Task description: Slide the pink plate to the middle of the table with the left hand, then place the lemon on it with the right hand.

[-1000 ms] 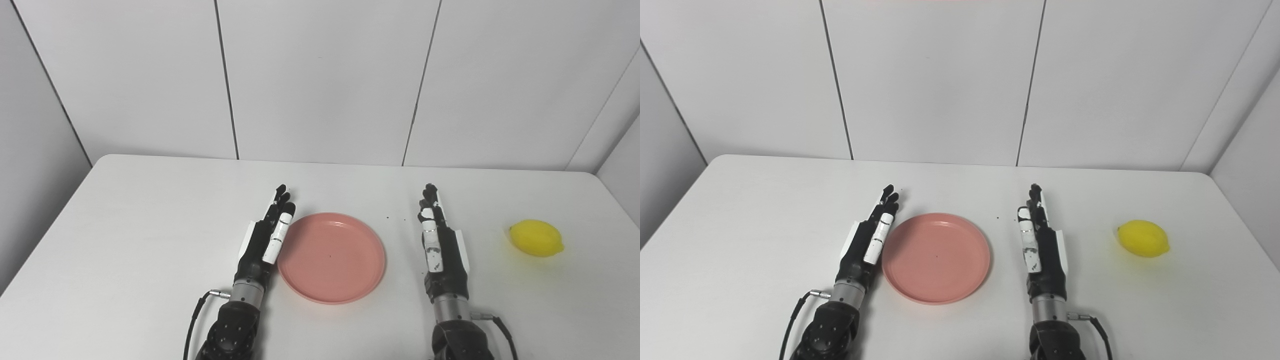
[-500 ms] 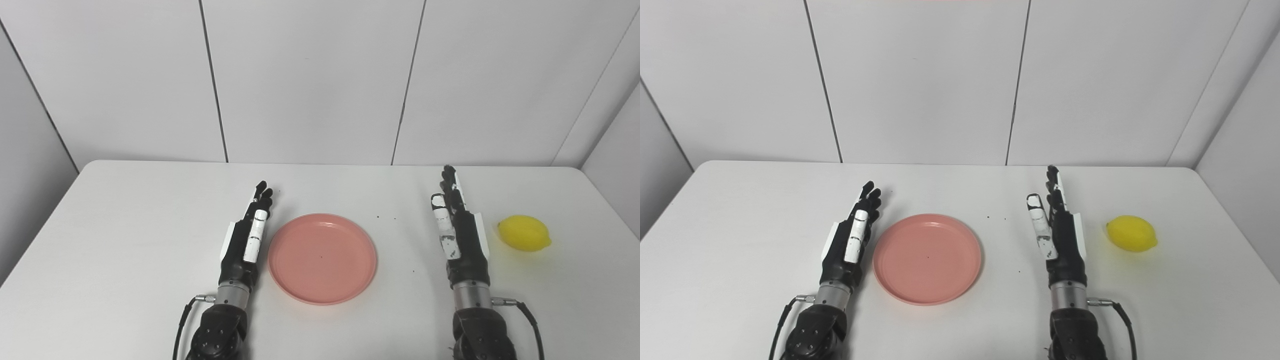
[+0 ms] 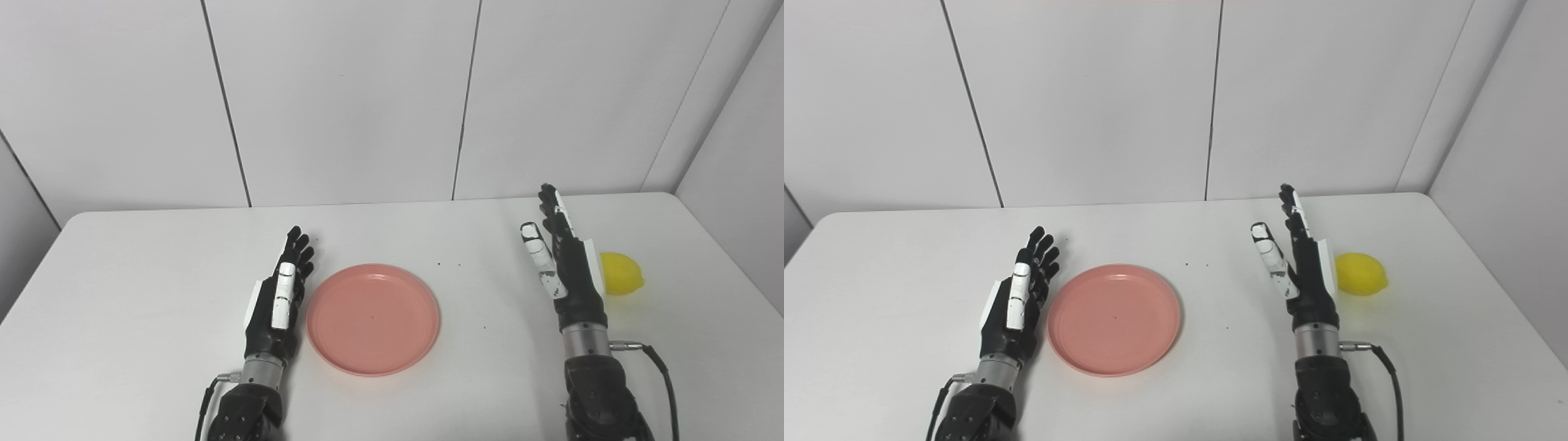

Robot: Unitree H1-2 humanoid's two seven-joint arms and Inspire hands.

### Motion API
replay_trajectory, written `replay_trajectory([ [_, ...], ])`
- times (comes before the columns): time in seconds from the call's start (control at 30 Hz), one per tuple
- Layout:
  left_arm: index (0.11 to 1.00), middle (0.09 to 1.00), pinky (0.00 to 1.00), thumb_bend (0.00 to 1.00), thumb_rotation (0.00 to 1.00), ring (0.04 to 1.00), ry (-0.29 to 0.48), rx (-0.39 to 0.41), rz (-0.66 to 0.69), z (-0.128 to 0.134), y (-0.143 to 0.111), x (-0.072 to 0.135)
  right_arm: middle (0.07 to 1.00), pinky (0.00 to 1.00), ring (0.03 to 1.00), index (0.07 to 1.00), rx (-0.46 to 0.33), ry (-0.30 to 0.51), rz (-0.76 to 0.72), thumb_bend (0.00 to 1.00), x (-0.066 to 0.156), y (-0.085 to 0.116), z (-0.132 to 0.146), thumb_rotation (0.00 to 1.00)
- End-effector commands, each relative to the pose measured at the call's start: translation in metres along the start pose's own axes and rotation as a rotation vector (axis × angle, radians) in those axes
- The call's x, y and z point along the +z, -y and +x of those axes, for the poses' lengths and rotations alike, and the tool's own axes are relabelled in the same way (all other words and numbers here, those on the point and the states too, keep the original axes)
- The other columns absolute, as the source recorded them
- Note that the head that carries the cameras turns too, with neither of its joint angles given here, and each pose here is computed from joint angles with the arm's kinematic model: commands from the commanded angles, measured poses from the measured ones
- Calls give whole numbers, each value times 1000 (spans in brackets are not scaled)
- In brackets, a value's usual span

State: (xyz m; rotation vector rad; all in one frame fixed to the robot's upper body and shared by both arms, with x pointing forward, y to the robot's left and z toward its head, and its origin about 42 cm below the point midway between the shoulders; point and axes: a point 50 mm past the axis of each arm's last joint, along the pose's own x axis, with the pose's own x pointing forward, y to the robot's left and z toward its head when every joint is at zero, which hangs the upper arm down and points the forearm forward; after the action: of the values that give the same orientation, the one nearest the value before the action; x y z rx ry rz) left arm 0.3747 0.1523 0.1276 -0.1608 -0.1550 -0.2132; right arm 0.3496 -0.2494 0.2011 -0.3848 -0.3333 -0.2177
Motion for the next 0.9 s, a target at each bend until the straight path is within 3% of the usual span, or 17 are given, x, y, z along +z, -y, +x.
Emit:
replay_trajectory([
  [0.0, 999, 997, 981, 608, 1000, 980, -28, -6, 20, -9, -14, -10, 937, 901, 937, 937, -56, 45, -58, 709, 16, 16, 10, 842],
  [0.03, 998, 996, 976, 611, 1000, 977, -28, -17, 37, -9, -16, -9, 932, 891, 931, 933, -63, 41, -72, 698, 15, 20, 9, 759],
  [0.13, 994, 991, 968, 602, 1000, 971, -24, -39, 72, -10, -19, -7, 931, 900, 933, 933, -79, 30, -113, 699, 15, 30, 9, 672],
  [0.3, 1000, 999, 987, 606, 1000, 986, -39, -51, 74, -10, -25, -6, 929, 882, 923, 926, -123, 22, -253, 738, 12, 60, 13, 657],
  [0.4, 1000, 1000, 989, 602, 1000, 986, -39, -50, 84, -10, -26, -5, 922, 873, 914, 924, -143, 2, -284, 733, 11, 76, 15, 542],
  [0.53, 998, 996, 987, 613, 1000, 980, -51, -47, 85, -11, -26, -5, 920, 869, 913, 911, -152, -35, -340, 751, 10, 92, 16, 482],
  [0.87, 991, 989, 986, 609, 1000, 970, -66, -47, 132, -13, -31, -3, 909, 794, 889, 892, -174, -115, -471, 806, 4, 117, 23, 352],
])
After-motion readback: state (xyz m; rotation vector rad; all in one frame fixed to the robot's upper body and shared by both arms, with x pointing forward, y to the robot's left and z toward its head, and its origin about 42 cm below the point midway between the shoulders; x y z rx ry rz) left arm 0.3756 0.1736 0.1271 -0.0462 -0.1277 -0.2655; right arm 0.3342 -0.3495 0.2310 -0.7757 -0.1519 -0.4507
